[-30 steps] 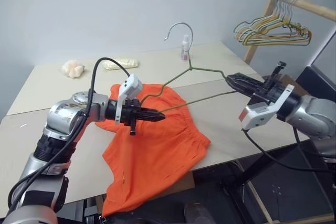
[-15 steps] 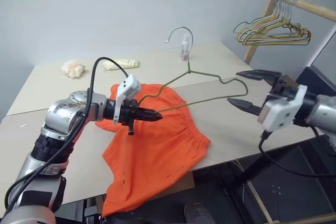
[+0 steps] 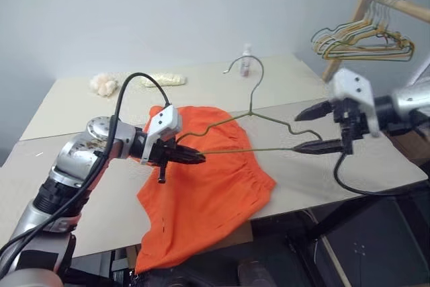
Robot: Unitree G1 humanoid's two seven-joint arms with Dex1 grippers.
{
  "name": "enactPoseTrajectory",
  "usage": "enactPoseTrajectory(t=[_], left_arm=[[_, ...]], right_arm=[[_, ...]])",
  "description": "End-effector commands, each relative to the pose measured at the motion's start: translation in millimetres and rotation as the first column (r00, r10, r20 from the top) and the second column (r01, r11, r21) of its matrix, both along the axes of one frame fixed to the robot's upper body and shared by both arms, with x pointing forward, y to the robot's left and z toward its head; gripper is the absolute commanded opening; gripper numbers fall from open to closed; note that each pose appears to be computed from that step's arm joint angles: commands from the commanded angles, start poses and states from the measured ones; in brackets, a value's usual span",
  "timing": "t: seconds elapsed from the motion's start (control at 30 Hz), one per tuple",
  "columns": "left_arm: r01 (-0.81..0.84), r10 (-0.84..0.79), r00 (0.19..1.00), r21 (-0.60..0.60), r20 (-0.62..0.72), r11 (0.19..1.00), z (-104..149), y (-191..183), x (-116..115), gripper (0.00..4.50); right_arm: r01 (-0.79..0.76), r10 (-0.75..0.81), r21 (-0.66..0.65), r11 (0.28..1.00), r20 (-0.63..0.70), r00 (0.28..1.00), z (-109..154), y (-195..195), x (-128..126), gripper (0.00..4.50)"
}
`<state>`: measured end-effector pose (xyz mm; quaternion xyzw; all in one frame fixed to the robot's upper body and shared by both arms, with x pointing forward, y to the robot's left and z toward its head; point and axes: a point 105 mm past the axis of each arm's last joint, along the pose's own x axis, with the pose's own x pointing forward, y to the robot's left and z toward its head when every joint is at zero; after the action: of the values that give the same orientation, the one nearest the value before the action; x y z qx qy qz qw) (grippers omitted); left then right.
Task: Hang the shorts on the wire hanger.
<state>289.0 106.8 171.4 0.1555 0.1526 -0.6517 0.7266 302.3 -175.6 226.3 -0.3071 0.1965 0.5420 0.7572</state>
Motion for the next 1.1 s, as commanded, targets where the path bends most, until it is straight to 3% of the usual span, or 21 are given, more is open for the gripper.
enactPoseTrajectory(t=[0.03,0.1,0.2,0.57,0.7,0.8,1.1], left_arm=[[0.013,-0.013,0.998,-0.006,0.057,1.000,10,1,-2,0.00],[0.015,-0.014,0.998,-0.006,0.060,1.000,10,1,-3,0.00],[0.015,-0.015,0.998,-0.007,0.062,1.000,10,0,-3,0.00],[0.027,-0.026,0.996,-0.002,0.082,1.000,6,-1,-5,0.00],[0.051,-0.048,0.995,-0.029,0.087,0.998,7,-3,-7,0.00],[0.078,-0.074,0.994,-0.048,0.079,0.996,8,-2,-10,0.77],[-0.004,0.014,0.998,-0.147,0.066,0.989,11,6,-5,3.72]], right_arm=[[0.004,-0.006,-0.063,0.998,-0.031,0.999,-3,0,3,4.45],[-0.001,-0.003,-0.084,0.996,-0.053,0.999,-9,1,4,4.45],[0.012,-0.019,-0.095,0.995,-0.076,0.997,-15,2,8,3.85],[-0.051,0.048,-0.038,0.998,-0.084,0.995,-7,13,-2,0.03],[-0.064,0.061,-0.022,0.998,-0.092,0.994,-9,14,-8,0.03],[-0.045,0.045,-0.004,0.999,-0.107,0.993,-14,13,-13,0.00],[0.092,-0.080,0.066,0.994,-0.155,0.985,-28,-4,-28,0.00]])
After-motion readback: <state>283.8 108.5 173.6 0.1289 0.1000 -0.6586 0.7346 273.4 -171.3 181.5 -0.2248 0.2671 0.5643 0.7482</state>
